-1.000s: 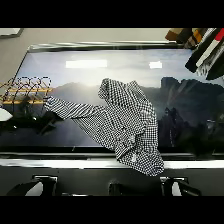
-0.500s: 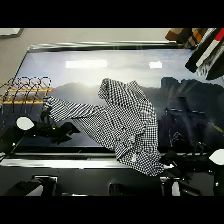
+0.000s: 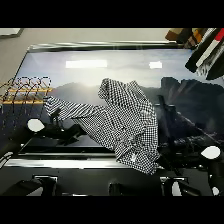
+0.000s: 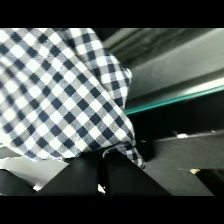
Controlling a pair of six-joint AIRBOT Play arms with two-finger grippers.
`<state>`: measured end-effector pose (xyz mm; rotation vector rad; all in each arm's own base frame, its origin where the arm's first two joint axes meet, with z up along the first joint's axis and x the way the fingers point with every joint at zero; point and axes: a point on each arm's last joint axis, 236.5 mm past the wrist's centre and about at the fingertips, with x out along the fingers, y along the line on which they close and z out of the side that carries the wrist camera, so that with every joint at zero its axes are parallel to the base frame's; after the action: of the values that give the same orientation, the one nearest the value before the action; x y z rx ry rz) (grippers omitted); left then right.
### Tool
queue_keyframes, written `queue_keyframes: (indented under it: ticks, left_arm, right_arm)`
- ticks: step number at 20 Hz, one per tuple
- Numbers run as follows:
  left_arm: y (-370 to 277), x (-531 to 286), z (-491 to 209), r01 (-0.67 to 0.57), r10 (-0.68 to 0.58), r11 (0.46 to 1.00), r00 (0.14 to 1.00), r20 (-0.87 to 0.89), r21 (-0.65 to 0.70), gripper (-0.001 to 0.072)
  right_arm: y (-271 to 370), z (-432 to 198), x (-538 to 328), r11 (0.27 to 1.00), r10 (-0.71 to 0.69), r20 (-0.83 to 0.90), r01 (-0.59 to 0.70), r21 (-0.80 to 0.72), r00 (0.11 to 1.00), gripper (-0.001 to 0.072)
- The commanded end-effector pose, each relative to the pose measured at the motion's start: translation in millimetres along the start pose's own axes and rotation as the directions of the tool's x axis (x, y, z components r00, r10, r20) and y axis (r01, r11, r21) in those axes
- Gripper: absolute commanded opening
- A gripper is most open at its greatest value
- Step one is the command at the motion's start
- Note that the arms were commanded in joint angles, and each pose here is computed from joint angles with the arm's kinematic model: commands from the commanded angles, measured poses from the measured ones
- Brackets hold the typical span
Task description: Fold the clothes and pants, and hang the long-sleeved shirts on hangers.
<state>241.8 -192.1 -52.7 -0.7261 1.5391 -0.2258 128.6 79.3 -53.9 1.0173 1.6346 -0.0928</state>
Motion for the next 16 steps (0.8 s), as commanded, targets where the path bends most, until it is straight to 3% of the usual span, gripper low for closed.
queue_keyframes:
  ticks: [1, 6, 9, 10, 11, 12, 13, 16]
  left_arm:
    - [-6.0, 29.4, -13.3, -0.009, 0.009, 1.000, 0.998, -0.058, 0.001, 0.0668]
    - [-43.6, 63.6, -1.4, 0.114, -0.114, 0.992, 0.993, 0.015, -0.057, 0.0668]
    - [-46.1, 77.6, 2.8, 0.117, -0.114, 0.990, 0.993, 0.037, -0.081, 0.0663]
    - [-43.7, 81.4, 2.1, 0.109, -0.107, 0.990, 0.994, 0.032, -0.088, 0.0578]
    - [-41.5, 83.6, 1.9, 0.103, -0.101, 0.990, 0.995, 0.027, -0.092, 0.0377]
    - [-41.0, 84.1, 2.0, 0.102, -0.100, 0.991, 0.995, 0.027, -0.093, 0.0123]
    - [-41.4, 83.0, 5.1, 0.105, -0.102, 0.990, 0.994, 0.038, -0.089, 0.0017]
    - [-58.0, 61.4, 32.6, 0.155, -0.152, 0.988, 0.983, 0.102, -0.020, 0.0013]
  right_arm:
    - [8.8, 7.0, -6.2, 1.000, 0.020, 0.027, -0.020, -0.015, 0.999, 0.0031]
    - [23.8, 1.5, -10.1, 0.997, 0.075, 0.005, -0.075, -0.031, 0.997, 0.0031]
    - [33.3, 2.0, -11.0, 0.993, 0.115, 0.007, -0.115, -0.041, 0.993, 0.0031]
    - [37.8, 3.5, -11.5, 0.990, 0.135, 0.013, -0.134, -0.046, 0.991, 0.0031]
    - [44.1, 6.1, -12.6, 0.986, 0.161, 0.024, -0.160, -0.055, 0.987, 0.0031]
    - [52.6, 9.6, -14.3, 0.979, 0.197, 0.039, -0.194, -0.064, 0.980, 0.0031]
    - [63.6, 14.5, -17.0, 0.968, 0.243, 0.060, -0.239, -0.075, 0.968, 0.0031]
    - [111.9, 33.3, -37.9, 0.893, 0.445, 0.140, -0.426, -0.147, 0.885, 0.0031]
